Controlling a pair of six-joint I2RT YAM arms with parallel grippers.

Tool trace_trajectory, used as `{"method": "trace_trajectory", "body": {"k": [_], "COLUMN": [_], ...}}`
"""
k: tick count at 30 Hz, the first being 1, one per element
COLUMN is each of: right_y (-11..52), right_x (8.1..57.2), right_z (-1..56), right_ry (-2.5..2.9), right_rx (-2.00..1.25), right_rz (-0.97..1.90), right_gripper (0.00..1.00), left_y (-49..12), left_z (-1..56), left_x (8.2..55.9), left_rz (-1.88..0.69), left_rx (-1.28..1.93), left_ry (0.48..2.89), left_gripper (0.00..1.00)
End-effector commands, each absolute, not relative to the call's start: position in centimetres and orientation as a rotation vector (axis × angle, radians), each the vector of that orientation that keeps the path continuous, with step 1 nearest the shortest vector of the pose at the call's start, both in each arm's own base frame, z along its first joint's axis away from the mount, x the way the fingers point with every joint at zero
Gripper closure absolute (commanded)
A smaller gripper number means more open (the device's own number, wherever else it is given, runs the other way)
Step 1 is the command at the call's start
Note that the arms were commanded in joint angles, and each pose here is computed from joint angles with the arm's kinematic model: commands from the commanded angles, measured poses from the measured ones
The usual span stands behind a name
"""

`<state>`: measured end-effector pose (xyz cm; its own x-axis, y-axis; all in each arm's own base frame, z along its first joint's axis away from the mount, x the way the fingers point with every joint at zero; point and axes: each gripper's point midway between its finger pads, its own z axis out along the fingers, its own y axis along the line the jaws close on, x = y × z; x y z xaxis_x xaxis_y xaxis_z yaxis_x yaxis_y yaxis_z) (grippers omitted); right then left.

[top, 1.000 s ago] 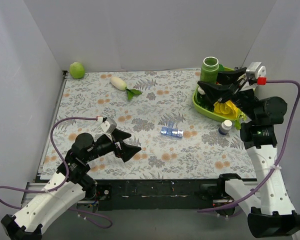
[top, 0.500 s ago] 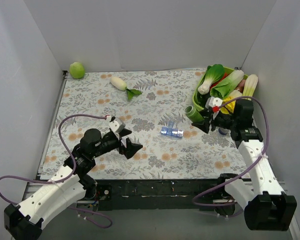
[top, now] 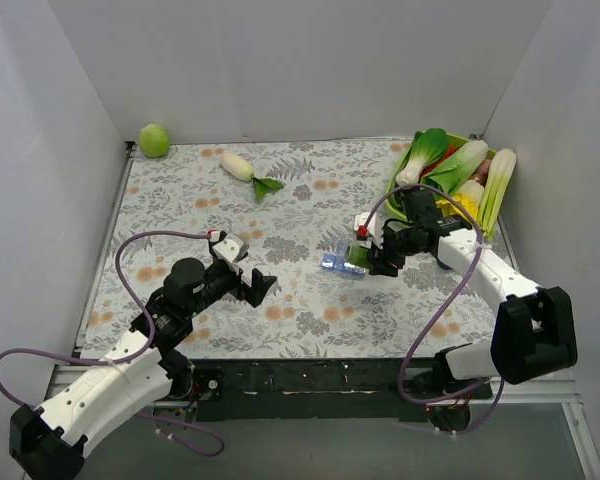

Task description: Sort the pills into containers

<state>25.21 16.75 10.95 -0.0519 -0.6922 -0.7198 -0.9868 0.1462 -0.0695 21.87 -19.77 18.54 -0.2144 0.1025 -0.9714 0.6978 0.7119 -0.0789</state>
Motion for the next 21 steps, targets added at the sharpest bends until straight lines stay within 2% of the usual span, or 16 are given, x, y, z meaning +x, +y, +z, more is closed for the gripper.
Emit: {"method": "trace_trajectory", "body": {"k": [1, 21], "right_y": [17.2, 17.4], "right_x": [26.8, 28.1], "right_z": [11.4, 9.2], "right_ry": [1.844, 2.040], "right_rx": [-1.665, -1.760], "right_rz": [0.503, 0.376], "right_gripper": [0.99, 0.99], "left_y": [-18.5, -18.4], "left_z": [19.5, 19.5], "left_x": [22.7, 22.5], "left_rz": [-0.536, -0.531], "left_rx": [0.603, 0.616], "left_ry": [1.671, 1.661], "left_gripper": [0.02, 0.02]}}
